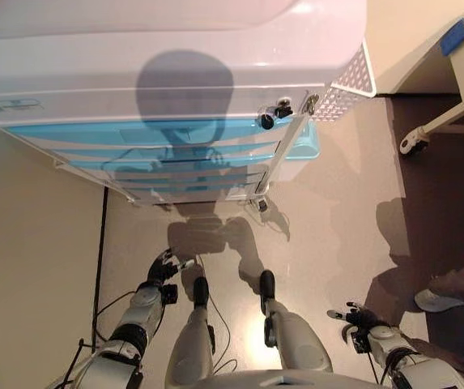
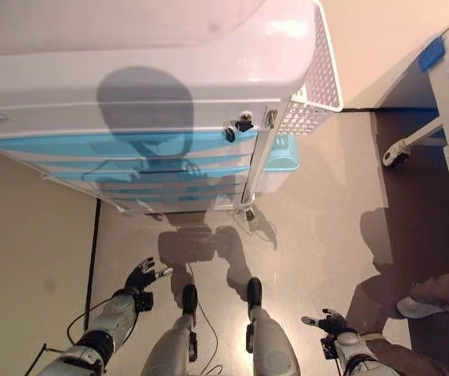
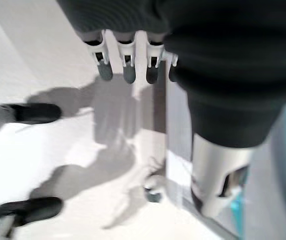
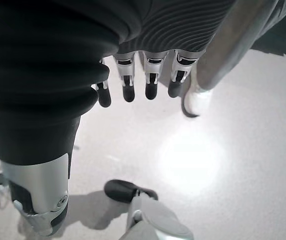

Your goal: Open the drawer and pick up the medicine

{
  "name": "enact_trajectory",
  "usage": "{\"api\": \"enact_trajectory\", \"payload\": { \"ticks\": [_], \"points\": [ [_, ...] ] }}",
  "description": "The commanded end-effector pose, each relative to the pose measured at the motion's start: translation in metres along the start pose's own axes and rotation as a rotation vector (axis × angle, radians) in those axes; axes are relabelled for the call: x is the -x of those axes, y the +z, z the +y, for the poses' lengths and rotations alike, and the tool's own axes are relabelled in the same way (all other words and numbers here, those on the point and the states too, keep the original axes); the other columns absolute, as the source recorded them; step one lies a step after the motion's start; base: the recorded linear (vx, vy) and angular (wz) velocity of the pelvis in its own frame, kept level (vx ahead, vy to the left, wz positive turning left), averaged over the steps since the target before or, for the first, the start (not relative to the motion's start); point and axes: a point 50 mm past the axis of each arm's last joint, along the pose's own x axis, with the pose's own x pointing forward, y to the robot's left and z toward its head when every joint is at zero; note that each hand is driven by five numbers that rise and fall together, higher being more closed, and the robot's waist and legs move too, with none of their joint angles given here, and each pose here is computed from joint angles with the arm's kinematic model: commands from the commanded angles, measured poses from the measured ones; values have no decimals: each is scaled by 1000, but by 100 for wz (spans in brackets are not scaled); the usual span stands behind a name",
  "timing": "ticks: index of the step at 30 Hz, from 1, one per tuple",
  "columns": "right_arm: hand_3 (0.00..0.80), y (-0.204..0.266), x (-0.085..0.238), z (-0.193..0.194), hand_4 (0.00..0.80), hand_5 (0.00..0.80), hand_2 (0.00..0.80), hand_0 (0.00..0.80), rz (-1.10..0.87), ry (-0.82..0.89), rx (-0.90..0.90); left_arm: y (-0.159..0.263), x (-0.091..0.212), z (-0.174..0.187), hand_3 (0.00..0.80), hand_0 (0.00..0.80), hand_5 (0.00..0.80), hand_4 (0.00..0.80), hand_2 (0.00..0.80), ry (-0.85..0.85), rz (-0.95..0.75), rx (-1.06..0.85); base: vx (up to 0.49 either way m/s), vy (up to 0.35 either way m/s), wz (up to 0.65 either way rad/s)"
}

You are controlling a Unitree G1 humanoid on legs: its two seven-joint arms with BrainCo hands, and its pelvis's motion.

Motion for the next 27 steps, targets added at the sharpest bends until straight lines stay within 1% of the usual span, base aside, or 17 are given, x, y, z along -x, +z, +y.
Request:
{"api": "enact_trajectory", "payload": {
  "ticks": [1, 4, 12, 21, 22, 23, 27],
  "points": [
    [0, 0, 0, 0, 0, 0, 0, 0, -15, -16, -5, 33, -1, -11, 0, 0, 0, 0, 0, -32, -158, 138, -96, 4, 9],
    [0, 5, 0, 2, 0, 0, 0, 0, -31, -13, -6, 51, 0, -19, 0, 0, 0, 0, 0, -69, -235, 211, -57, 2, 2],
    [0, 6, 0, 6, 0, 0, 0, 0, -30, -8, -10, 79, 4, -38, 0, 0, 0, 0, 0, -153, -330, 343, -4, -1, 0],
    [0, 11, 0, 11, 0, 0, 0, 0, -44, 5, 6, 93, 3, -50, 0, 0, 0, 0, 0, -214, -353, 541, 0, 0, 0],
    [0, 12, -1, 12, 0, 0, 0, 0, -48, 11, 10, 98, 3, -55, 0, 0, 0, 0, 0, -248, -366, 583, 0, 0, 0],
    [0, 12, -1, 12, 0, 0, 0, 0, -48, 11, 10, 98, 3, -55, 0, 0, 0, 0, 0, -249, -366, 583, 0, 0, 0],
    [0, 15, -1, 14, 0, 0, 0, 0, -57, 18, 11, 103, 4, -64, 0, 0, 0, 0, 0, -312, -365, 699, 0, 0, 0]
  ]
}}
